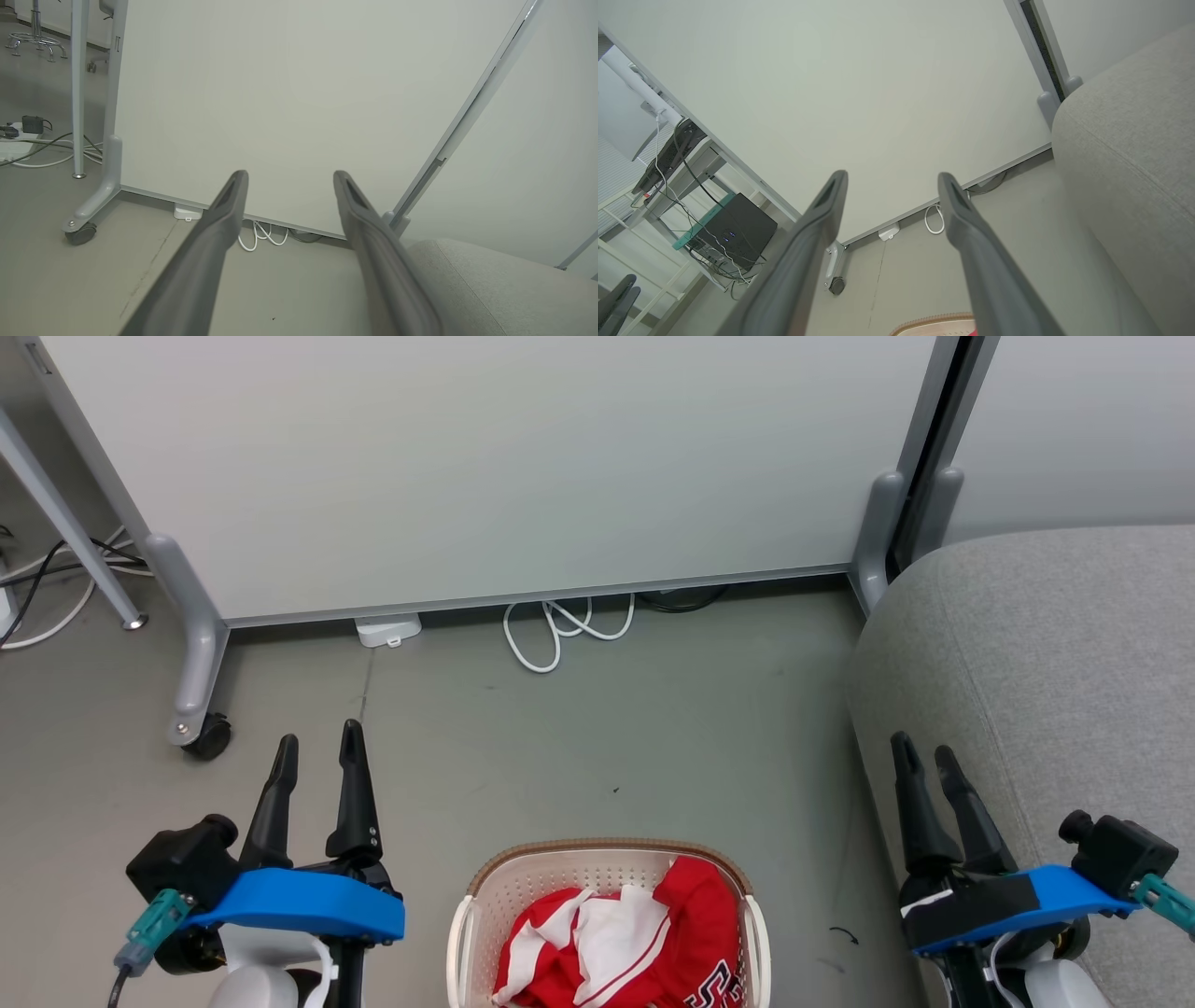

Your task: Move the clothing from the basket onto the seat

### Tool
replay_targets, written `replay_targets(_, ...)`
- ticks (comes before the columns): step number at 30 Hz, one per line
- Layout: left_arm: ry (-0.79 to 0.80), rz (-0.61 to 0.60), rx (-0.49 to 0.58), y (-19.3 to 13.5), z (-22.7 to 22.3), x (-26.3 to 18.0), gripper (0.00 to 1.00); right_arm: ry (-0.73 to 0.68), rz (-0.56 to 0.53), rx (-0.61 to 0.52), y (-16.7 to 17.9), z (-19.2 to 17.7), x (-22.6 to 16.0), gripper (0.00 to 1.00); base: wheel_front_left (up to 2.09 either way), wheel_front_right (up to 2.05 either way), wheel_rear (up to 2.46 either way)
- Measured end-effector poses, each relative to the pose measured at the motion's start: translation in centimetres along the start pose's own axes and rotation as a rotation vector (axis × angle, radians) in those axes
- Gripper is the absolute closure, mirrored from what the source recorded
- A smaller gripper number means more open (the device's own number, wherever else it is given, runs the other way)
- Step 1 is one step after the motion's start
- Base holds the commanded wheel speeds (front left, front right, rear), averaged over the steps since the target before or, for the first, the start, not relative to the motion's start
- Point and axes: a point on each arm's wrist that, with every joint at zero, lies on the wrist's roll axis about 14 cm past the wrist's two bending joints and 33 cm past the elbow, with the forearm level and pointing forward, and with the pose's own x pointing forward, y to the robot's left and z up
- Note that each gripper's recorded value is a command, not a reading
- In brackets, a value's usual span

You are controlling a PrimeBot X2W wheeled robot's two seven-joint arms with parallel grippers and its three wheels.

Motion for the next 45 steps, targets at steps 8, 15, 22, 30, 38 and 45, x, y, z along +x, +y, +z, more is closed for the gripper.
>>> replay_targets(8, -0.005, -0.017, 0.095, -0.4, -0.1, 0.0, 0.00, 0.005, 0.023, -0.083, 0.5, -0.4, 0.1, 0.00, 0.00, 0.00, 0.00)
replay_targets(15, -0.021, -0.034, 0.166, -0.8, 0.2, 0.2, 0.00, 0.005, 0.036, -0.149, 0.7, -0.5, 0.4, 0.00, 0.00, 0.00, 0.00)
replay_targets(22, -0.033, -0.050, 0.232, -1.2, 0.3, 0.3, 0.00, 0.002, 0.050, -0.210, 0.9, -0.7, 0.6, 0.00, 0.00, 0.00, 0.00)
replay_targets(30, -0.047, -0.065, 0.304, -1.5, 0.4, 0.2, 0.00, 0.001, 0.070, -0.278, 1.2, -0.9, 0.8, 0.00, 0.00, 0.00, 0.00)
replay_targets(38, -0.059, -0.088, 0.373, -2.0, 0.4, 0.2, 0.00, -0.001, 0.097, -0.337, 1.8, -1.1, 1.2, 0.00, 0.00, 0.00, 0.00)
replay_targets(45, -0.076, -0.103, 0.431, -2.3, 0.6, 0.3, 0.00, -0.002, 0.118, -0.386, 2.2, -1.3, 1.2, 0.00, 0.00, 0.00, 0.00)
